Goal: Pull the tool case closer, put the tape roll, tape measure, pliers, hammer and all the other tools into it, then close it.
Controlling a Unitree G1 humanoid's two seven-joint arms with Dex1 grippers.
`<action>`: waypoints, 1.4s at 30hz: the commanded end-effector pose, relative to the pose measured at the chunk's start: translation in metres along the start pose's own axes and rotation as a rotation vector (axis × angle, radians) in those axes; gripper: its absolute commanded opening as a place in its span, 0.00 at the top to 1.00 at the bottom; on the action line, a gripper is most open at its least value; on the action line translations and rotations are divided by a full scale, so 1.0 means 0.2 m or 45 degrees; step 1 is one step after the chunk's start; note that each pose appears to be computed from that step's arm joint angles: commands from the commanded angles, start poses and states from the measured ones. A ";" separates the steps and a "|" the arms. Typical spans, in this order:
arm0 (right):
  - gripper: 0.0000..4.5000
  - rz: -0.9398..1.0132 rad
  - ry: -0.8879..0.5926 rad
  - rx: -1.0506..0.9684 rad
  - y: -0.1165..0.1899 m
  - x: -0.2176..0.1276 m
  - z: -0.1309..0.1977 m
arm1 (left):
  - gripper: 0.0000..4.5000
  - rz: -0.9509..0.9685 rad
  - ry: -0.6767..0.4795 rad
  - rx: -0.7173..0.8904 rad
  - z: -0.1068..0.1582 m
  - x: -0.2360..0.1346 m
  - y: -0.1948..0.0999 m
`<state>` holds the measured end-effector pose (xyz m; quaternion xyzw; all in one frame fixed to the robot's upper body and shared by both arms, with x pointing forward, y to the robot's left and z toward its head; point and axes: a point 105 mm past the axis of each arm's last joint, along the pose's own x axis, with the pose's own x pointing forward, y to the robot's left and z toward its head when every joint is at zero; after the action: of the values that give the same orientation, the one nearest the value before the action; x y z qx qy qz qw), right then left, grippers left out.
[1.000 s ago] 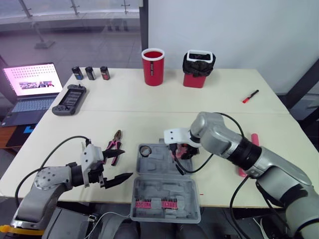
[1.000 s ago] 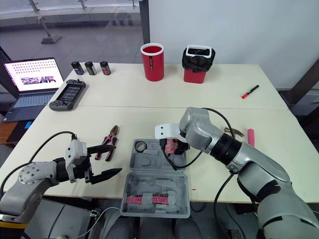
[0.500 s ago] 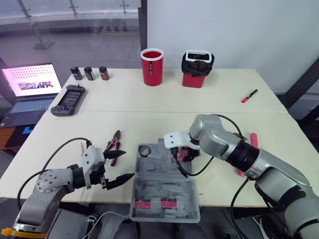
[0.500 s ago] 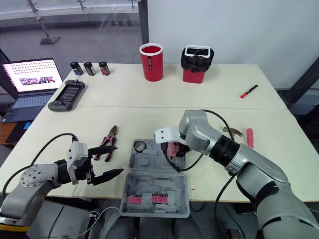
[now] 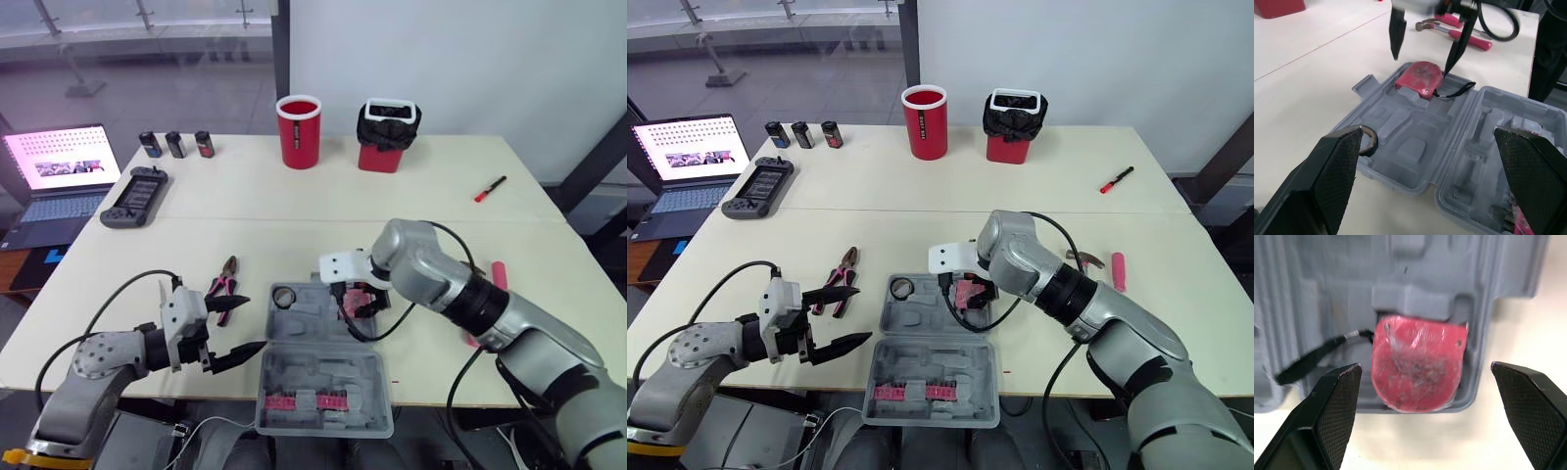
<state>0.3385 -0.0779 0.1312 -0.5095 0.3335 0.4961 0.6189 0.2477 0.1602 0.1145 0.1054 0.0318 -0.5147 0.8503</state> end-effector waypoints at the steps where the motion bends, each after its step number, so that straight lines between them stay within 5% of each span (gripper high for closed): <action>1: 0.01 -0.049 -0.136 0.051 0.00 -0.13 0.03 | 0.00 -0.011 -0.030 0.029 0.04 0.01 -0.01; 10: 0.01 -0.226 -0.471 0.343 0.08 -0.11 -0.09 | 0.00 0.008 -0.023 0.025 0.04 -0.01 -0.01; 15: 0.37 -0.386 -0.726 0.413 0.08 -0.09 -0.08 | 0.00 0.005 -0.020 0.023 0.04 0.00 -0.01; 26: 0.37 -0.553 -0.777 0.641 0.08 0.02 -0.23 | 0.00 0.012 -0.012 0.023 0.04 -0.01 -0.01; 42: 0.37 -0.420 -0.775 0.835 0.18 0.14 -0.26 | 0.00 0.028 -0.010 0.031 0.06 0.00 0.00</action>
<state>0.3140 -0.1227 0.0749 -0.1712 0.2000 0.3867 0.8838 0.2473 0.1590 0.1155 0.1030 0.0401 -0.5040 0.8566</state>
